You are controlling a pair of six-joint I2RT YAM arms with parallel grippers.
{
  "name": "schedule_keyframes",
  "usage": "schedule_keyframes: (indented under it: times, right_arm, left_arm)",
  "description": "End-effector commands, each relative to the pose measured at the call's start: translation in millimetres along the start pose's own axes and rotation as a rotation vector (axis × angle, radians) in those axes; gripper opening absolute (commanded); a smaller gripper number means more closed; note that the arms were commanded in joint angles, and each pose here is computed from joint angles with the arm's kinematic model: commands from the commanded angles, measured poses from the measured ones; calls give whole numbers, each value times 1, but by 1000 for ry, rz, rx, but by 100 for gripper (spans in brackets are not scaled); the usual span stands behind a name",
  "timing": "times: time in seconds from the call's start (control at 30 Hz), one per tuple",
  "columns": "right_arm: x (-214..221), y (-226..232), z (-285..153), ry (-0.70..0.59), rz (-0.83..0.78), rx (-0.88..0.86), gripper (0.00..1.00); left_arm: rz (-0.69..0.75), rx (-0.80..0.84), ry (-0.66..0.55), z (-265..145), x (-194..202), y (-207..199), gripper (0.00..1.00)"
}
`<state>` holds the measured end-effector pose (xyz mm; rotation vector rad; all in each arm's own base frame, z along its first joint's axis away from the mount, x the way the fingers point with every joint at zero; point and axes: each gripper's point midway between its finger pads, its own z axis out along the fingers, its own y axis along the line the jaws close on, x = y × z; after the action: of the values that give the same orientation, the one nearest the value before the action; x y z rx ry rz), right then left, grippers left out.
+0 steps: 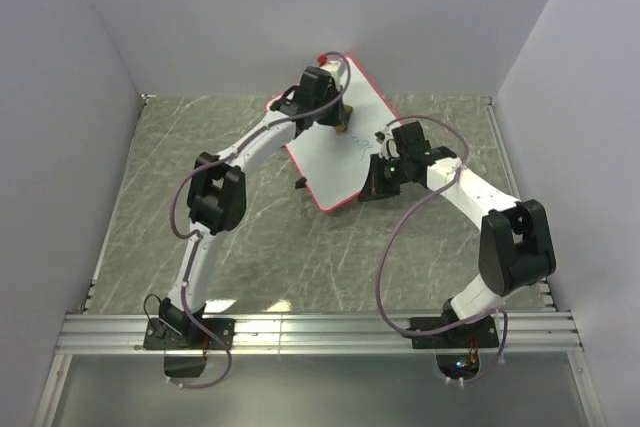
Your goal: Erase the whiteboard
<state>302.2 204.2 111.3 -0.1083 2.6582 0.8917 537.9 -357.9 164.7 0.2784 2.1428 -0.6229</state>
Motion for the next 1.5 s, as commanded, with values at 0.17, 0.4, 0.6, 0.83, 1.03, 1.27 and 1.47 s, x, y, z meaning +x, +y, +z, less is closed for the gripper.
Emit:
schedule_keyframes:
  times: [0.17, 0.4, 0.6, 0.83, 1.03, 1.27, 1.47]
  right_arm:
    - [-31, 33, -7, -51, -49, -37, 0]
    - [-38, 42, -15, -76, -71, -28, 0]
    - [-47, 51, -28, -106, -85, -28, 0]
    - [-90, 90, -68, -220, -137, -54, 7]
    - [-132, 110, -100, -325, -179, -11, 78]
    - [-192, 71, -110, -422, -109, 166, 82]
    - [-239, 14, -111, -460, 58, 190, 82]
  left_arm:
    - [-33, 149, 78, -13, 29, -43, 0]
    - [-179, 96, 78, -14, 32, 12, 0]
    - [-208, -1, 98, -31, 58, 56, 0]
    - [-219, -36, 142, -42, 90, 70, 0]
    - [-230, -42, 164, -44, 102, 72, 0]
    - [-218, -46, 169, -48, 100, 72, 0]
    - [-220, -41, 171, -56, 97, 68, 0]
